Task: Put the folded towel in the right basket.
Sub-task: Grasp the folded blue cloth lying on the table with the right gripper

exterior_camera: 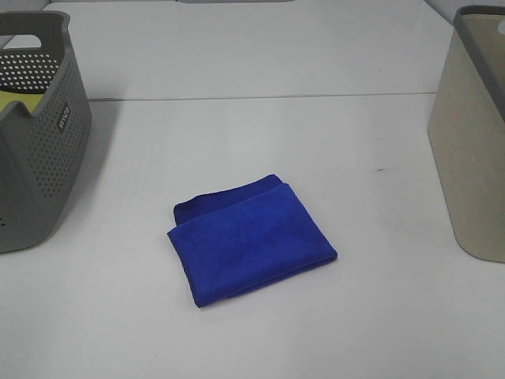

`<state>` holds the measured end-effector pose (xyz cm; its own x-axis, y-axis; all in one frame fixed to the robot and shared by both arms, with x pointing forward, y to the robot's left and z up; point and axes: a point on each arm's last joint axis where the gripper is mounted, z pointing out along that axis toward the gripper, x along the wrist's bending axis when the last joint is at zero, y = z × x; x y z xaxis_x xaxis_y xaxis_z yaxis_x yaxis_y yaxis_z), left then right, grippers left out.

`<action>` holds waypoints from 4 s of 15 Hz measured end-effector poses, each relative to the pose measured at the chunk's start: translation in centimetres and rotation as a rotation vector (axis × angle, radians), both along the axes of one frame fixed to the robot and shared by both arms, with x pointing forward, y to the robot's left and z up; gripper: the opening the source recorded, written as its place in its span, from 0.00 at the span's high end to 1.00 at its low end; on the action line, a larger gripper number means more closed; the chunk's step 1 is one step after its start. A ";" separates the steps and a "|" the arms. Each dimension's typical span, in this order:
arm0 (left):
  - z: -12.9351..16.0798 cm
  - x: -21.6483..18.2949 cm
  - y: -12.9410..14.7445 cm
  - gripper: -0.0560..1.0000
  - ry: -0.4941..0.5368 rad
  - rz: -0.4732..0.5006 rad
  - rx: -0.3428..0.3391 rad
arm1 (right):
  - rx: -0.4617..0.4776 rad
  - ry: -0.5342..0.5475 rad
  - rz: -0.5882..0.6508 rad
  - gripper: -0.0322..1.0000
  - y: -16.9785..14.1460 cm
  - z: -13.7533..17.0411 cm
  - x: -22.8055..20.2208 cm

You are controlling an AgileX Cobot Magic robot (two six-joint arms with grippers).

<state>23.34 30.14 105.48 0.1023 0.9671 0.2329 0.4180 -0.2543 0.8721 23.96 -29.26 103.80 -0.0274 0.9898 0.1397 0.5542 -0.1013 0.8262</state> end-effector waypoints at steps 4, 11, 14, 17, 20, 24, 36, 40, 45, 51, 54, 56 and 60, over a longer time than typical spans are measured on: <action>0.0 0.0 0.0 0.01 0.000 0.000 0.000 | 0.001 -0.027 0.000 0.45 0.0 0.0 -0.4; 0.0 0.0 0.0 0.01 0.000 0.000 0.000 | 0.001 -0.016 0.000 0.45 0.0 0.0 -0.2; 0.0 0.0 0.0 0.01 0.000 0.000 0.000 | 0.001 -0.016 0.000 0.45 0.0 0.0 -0.2; 0.0 0.0 0.0 0.01 0.000 0.000 0.000 | 0.001 -0.017 0.000 0.35 0.0 0.0 -0.2; 0.0 0.0 0.0 0.01 0.000 0.000 0.000 | -0.018 -0.010 -0.016 0.05 -0.2 -0.2 -0.2; 0.0 0.0 0.0 0.01 0.000 0.000 0.000 | -0.019 -0.012 -0.016 0.04 -0.2 -0.2 -0.2; 0.0 0.0 0.0 0.01 0.000 0.000 0.000 | -0.036 -0.016 0.030 0.03 0.0 -0.1 -0.2; 0.0 0.0 0.0 0.01 0.000 0.000 0.000 | -0.024 -0.079 0.040 0.03 0.2 3.2 -0.5; 0.0 0.0 0.0 0.01 0.000 0.000 0.000 | 0.050 -0.226 0.081 0.04 0.9 12.7 2.7; 0.0 0.0 0.0 0.01 0.000 0.000 0.000 | 0.257 -0.071 0.460 0.04 5.2 19.5 17.1; 0.0 0.0 0.0 0.01 0.000 0.000 0.000 | 0.292 0.136 0.545 0.04 6.1 17.8 23.1; 0.0 0.0 0.0 0.01 0.000 0.000 0.000 | 0.256 0.235 0.586 0.07 7.7 15.6 25.5; 0.0 0.0 0.0 0.01 0.000 0.000 0.000 | 0.034 0.281 0.595 0.08 14.4 10.5 29.0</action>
<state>23.34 30.14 105.48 0.1023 0.9671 0.2329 0.4180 -0.2543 0.8721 52.91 -14.84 114.30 -0.5264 0.8121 0.2518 0.7175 0.2654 0.6440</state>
